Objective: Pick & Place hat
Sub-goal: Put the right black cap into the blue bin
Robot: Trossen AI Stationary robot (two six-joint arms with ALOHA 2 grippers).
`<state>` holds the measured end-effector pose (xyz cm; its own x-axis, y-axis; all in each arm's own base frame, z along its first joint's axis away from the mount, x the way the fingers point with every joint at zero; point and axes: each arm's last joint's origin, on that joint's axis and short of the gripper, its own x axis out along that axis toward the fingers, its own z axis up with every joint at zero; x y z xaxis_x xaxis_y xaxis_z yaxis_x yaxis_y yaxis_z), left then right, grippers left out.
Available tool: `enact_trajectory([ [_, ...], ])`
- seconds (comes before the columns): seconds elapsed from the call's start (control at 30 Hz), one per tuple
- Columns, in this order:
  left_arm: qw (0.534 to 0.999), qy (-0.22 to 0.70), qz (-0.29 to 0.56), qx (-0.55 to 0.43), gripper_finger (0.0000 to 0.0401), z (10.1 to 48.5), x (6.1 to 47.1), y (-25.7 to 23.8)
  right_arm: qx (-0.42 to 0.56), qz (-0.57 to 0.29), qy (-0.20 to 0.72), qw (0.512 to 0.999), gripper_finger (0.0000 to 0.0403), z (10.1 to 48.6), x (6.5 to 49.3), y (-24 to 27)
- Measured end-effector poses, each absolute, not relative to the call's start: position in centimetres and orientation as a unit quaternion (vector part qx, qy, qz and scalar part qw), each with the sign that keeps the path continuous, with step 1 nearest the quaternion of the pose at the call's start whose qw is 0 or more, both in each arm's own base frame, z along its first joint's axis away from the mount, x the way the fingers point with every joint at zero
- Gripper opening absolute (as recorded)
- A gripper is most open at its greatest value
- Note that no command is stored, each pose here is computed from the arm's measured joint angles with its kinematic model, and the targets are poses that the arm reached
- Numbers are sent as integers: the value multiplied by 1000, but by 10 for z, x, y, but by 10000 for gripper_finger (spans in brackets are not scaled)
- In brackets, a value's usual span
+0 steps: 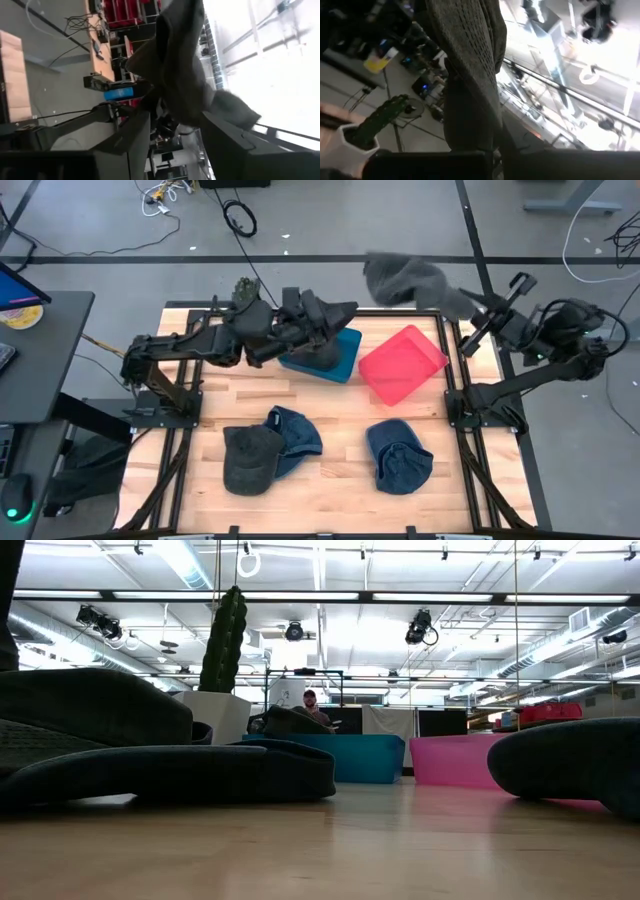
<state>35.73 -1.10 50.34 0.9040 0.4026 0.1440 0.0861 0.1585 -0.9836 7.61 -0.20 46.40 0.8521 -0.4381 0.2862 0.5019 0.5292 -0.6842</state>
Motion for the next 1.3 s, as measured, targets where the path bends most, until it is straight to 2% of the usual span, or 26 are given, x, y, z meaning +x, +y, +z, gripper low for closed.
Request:
enact_trajectory([
  [0.5,696,-219,83,-678,177,504,363,-14,-451,-224,-48,863,6,463,82,2],
  [0.7,676,-199,48,-708,177,500,370,-17,-464,-219,-50,857,6,463,89,4],
  [1.03,668,-221,31,-710,177,504,371,-18,-471,-211,-35,856,6,461,100,6],
  [1.3,687,-226,32,-690,177,505,370,-18,-479,-199,-16,855,6,456,108,8],
])
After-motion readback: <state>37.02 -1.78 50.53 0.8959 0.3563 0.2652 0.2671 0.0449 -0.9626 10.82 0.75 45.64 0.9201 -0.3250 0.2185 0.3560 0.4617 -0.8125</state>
